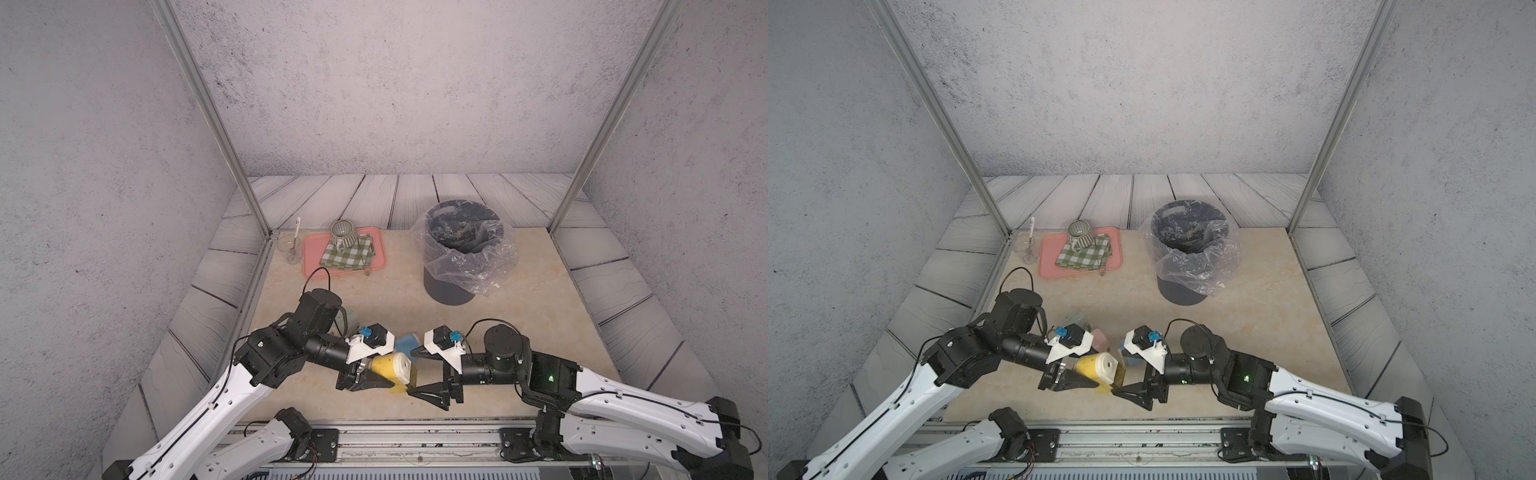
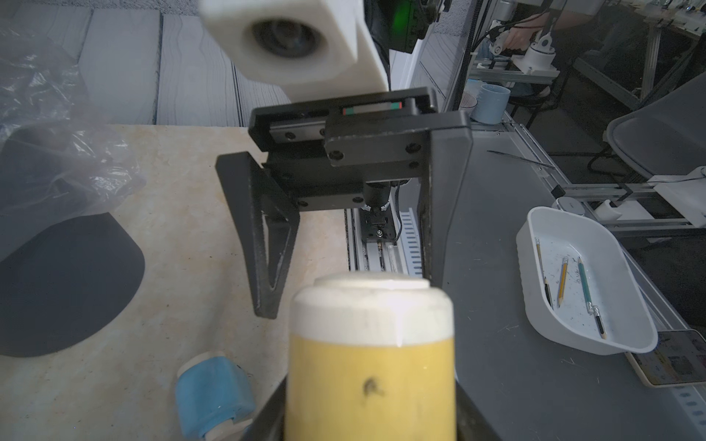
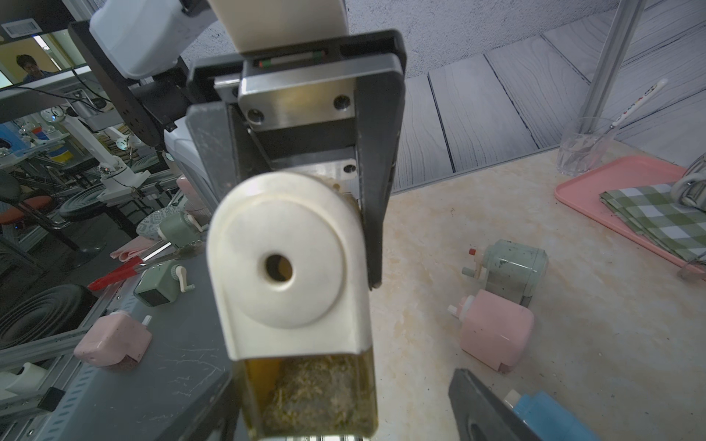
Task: Take out the pencil sharpener tray and clean the shavings
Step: Open the container of the pencil sharpener.
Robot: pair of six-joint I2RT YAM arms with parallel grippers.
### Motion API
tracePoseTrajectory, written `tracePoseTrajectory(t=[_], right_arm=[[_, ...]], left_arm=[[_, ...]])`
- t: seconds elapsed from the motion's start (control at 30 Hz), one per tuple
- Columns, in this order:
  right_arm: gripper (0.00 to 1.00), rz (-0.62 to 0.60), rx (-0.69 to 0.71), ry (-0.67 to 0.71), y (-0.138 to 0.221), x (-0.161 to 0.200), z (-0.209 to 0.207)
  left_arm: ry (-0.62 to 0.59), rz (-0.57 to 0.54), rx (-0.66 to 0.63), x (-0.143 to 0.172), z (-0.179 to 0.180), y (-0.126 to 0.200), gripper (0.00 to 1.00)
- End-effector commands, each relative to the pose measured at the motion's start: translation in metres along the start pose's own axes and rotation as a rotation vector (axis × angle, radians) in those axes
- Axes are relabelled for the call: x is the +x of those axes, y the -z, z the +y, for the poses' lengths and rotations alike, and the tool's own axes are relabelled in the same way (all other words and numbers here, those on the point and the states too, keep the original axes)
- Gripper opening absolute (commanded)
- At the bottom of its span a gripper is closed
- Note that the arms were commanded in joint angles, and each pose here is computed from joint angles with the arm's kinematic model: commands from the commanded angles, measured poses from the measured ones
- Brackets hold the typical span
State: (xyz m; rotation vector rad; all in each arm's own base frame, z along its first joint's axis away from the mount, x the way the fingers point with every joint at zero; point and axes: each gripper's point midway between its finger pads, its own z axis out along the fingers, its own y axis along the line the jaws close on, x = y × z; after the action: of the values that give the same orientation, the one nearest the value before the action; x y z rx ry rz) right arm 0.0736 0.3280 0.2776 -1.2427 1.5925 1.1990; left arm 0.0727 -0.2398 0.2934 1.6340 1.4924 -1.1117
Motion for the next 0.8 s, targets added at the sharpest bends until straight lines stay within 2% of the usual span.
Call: tracePoseTrajectory(t=[0.0,0.5,0.77], right_arm=[[0.85,-0.021,-0.025,0.001,0.001,-0.011,0.006],[0.71,-0.038,-0.057,0.01,0.008,-0.022,0.015],[0.71,-0.022,-0.066,-0.008,0.006,-0.015,0.015]], left_arm=[[-0.017,-0.029,0.009,-0.006,-0.003,0.002,0.0],[-0.011,-0.022,0.015,-0.004,-0.004,0.002,0.0],[-0.024,-0.019,0.0,-0.005,-0.004,0.004,0.0]])
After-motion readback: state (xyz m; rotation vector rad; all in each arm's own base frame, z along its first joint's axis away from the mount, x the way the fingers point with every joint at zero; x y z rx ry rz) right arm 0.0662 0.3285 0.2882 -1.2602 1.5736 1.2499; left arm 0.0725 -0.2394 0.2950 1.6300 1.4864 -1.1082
